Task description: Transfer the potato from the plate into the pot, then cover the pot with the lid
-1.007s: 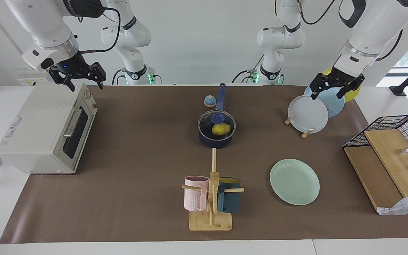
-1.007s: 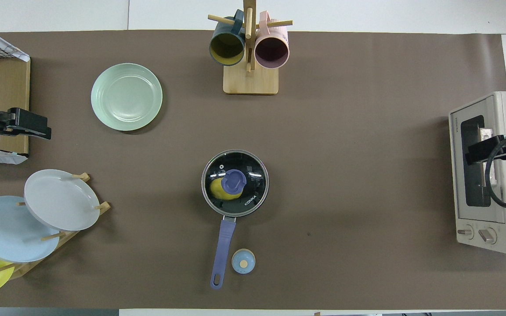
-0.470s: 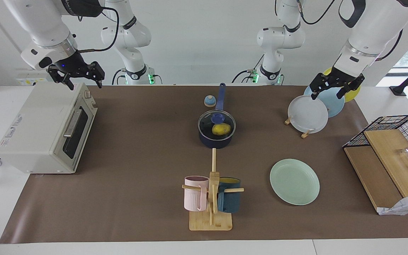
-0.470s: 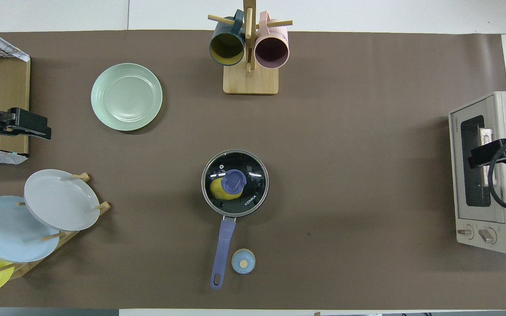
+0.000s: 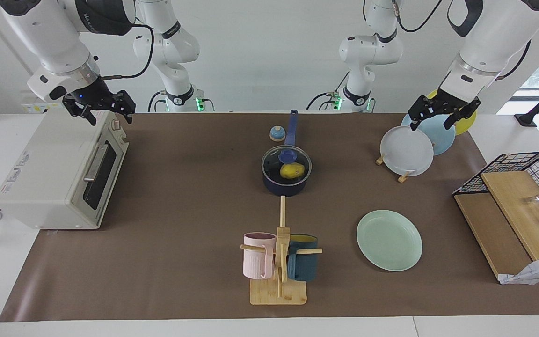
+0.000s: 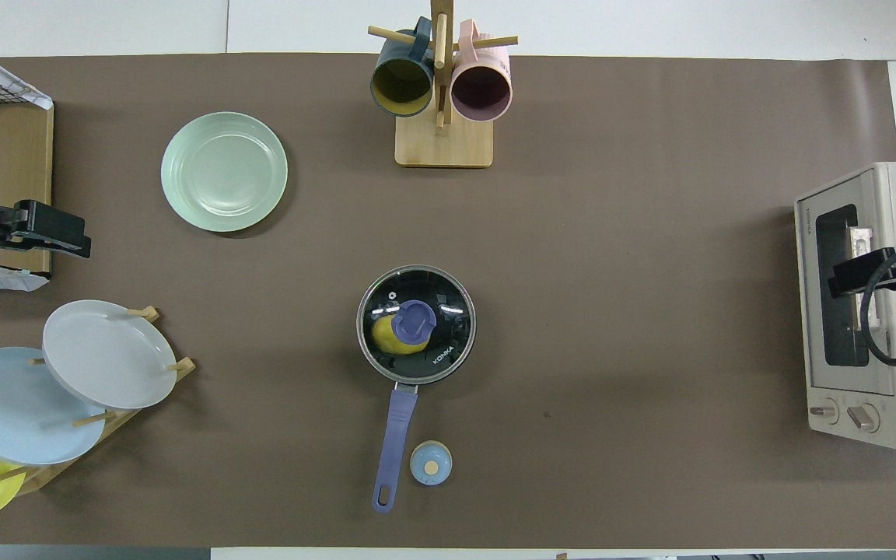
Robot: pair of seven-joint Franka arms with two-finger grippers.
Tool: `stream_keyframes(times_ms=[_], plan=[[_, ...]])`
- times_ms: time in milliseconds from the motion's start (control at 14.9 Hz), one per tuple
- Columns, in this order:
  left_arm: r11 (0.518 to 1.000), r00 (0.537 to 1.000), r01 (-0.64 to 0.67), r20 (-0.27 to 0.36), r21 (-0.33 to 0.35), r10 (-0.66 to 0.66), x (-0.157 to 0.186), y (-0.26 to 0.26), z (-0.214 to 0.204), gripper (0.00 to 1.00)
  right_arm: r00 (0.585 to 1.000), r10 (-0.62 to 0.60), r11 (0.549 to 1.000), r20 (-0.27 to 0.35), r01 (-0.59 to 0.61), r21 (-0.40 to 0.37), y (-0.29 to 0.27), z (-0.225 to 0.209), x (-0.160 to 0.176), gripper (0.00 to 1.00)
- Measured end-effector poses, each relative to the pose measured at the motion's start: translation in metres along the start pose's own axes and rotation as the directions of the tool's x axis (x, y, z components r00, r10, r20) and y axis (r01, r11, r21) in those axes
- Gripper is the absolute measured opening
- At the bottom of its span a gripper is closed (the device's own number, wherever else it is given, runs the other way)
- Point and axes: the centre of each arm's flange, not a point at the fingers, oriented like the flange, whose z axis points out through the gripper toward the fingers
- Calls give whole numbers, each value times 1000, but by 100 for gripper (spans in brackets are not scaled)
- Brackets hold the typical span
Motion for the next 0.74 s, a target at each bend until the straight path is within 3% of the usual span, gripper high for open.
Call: stream_keyframes(times_ms=[739], plan=[[1000,1000,0,0,0,0,-3,0,-3,100,1000,-8,1000,-25,8,-4,-4,-6,0,100]])
